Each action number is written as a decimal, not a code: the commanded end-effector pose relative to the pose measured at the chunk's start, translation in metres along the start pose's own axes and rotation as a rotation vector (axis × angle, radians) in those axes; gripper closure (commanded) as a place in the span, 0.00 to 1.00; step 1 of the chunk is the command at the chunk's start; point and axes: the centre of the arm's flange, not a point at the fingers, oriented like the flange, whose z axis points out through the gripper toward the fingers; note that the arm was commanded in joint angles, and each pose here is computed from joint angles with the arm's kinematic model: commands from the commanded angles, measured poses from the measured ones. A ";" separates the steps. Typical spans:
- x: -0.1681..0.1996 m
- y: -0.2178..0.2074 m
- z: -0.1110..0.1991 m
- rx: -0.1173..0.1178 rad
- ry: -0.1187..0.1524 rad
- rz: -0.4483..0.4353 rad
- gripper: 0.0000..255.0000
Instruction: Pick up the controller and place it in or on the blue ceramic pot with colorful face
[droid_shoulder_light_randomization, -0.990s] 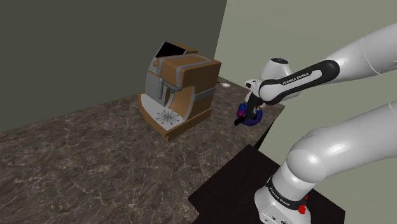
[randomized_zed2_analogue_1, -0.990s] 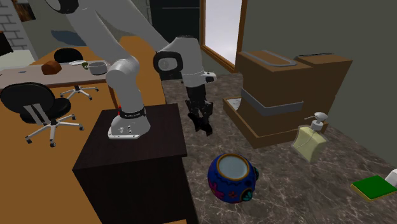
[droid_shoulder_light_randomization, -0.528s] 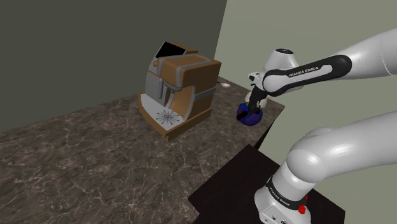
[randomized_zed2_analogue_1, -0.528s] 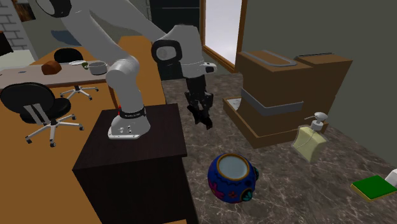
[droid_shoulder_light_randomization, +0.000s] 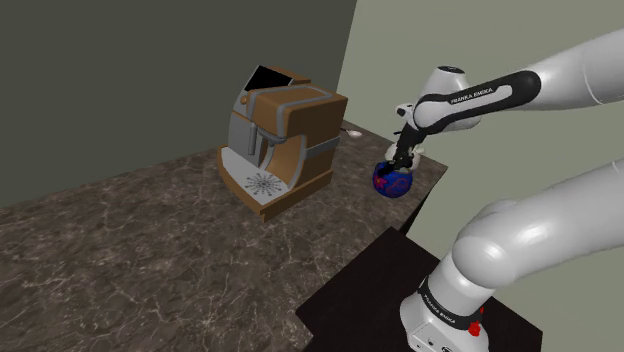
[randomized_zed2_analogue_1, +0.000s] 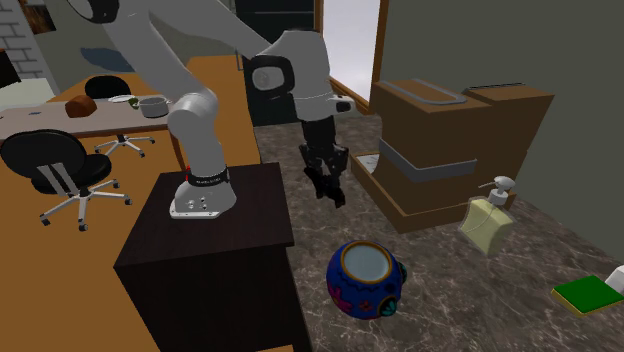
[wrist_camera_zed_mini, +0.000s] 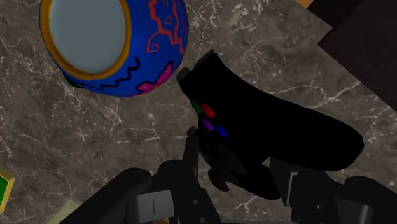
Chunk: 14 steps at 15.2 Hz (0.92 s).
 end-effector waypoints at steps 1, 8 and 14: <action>-0.011 0.022 0.007 -0.001 -0.002 -0.001 1.00; -0.045 0.107 0.022 -0.001 -0.001 -0.001 1.00; -0.074 0.177 0.034 -0.001 -0.002 -0.001 1.00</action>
